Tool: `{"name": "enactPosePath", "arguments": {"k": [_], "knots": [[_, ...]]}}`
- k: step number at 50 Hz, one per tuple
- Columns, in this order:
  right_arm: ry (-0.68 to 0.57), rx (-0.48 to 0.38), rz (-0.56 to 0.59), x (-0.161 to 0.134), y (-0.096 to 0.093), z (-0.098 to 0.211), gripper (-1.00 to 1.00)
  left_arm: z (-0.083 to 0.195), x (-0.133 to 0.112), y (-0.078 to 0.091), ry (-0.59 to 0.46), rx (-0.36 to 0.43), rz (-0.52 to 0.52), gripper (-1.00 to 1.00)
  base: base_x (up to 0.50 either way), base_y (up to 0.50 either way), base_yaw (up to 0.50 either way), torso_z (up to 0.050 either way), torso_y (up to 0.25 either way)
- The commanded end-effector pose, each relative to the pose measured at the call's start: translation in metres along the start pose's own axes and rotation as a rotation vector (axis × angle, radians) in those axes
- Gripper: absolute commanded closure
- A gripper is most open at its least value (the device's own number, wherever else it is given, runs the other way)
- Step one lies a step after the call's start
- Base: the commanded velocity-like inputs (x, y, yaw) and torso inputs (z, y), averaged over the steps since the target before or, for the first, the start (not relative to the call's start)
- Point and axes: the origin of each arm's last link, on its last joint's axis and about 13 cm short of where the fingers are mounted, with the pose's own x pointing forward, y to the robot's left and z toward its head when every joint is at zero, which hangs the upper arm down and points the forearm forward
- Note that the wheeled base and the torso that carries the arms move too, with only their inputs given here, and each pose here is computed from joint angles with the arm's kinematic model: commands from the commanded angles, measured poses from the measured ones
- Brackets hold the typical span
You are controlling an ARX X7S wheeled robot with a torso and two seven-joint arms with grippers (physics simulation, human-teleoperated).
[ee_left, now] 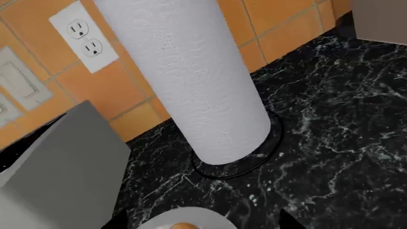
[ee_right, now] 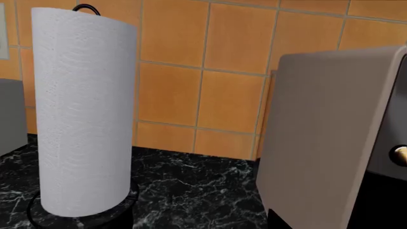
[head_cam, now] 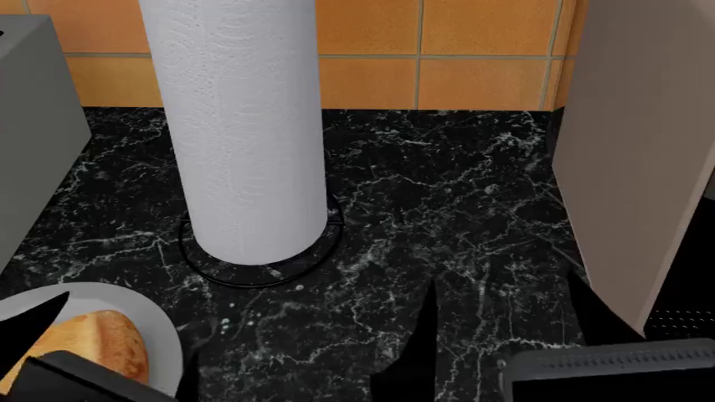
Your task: Place all breads on the cutting board.
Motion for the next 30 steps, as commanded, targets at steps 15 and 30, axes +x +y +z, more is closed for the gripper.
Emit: {"name": "enactPosePath", "arguments": {"k": [15,30], "knots": [[0.022,0.017,-0.003,-0.003,0.001,-0.004,-1.0,-0.002,0.045,0.0,0.225,0.231,0.044,-1.0,0.0,0.0,0.0,0.0,0.0],[0.029,0.018,-0.001,-0.003,0.0,-0.005,-1.0,0.008,0.065,0.009,0.338,0.229,-0.032,-1.0,0.0,0.0,0.0,0.0,0.0]]}}
